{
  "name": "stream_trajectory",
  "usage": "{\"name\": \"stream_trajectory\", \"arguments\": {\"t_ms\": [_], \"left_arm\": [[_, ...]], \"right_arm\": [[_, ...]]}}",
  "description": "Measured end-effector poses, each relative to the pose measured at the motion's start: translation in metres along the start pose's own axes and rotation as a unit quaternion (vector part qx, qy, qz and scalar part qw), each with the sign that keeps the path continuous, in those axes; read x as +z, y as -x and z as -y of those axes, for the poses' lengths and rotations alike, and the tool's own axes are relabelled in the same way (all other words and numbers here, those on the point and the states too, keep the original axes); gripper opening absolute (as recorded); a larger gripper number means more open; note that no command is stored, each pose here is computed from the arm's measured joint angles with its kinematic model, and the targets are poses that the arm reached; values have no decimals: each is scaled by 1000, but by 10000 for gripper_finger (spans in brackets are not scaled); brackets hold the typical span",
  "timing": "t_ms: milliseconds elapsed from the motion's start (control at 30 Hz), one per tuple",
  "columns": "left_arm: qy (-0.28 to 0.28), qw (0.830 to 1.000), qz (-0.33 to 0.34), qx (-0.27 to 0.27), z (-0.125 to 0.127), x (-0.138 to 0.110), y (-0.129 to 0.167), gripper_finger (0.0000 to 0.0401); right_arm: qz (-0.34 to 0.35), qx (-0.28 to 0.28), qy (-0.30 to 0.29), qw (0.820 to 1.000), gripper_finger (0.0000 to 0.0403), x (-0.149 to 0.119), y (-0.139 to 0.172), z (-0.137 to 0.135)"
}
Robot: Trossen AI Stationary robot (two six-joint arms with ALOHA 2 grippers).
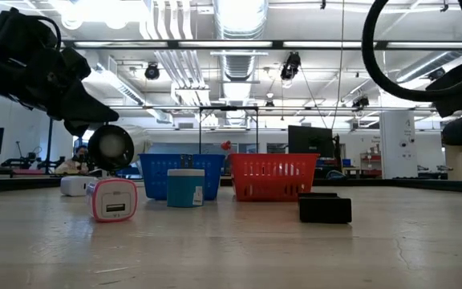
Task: Pick & Place Office items
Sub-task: Put the dark blue digital clock into the blue bin
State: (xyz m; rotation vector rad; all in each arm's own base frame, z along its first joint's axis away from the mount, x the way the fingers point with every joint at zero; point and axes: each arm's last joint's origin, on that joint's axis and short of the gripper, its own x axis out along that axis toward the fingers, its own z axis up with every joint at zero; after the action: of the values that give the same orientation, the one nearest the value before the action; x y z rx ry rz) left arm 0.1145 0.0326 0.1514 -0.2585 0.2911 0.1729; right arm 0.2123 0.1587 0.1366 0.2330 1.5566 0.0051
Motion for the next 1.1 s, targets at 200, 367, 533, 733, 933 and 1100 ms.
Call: {"name": "stream_trajectory", "arguments": {"t_ms": [200, 367, 533, 733, 933, 1100], "left_arm": [[0, 1000, 0, 0, 0, 0, 0, 14], [0, 1000, -2, 1, 0, 0, 0, 14], [1, 1000, -8, 2, -1, -4, 0, 14], [-2, 1000, -10, 5, -1, -6, -1, 14], [-1, 1000, -13, -9, -1, -6, -1, 14], [5, 1000, -14, -11, -1, -6, -1, 14]], "right_arm": [[63, 7, 41, 997, 138, 5, 19, -6], [201, 37, 97, 974, 138, 14, 49, -12], [353, 77, 130, 923, 138, 27, 88, -2], [471, 57, 176, 863, 138, 25, 125, 32], [597, 38, 155, 786, 139, 1, 139, 80], [694, 14, 154, 703, 140, -23, 128, 108]]}}
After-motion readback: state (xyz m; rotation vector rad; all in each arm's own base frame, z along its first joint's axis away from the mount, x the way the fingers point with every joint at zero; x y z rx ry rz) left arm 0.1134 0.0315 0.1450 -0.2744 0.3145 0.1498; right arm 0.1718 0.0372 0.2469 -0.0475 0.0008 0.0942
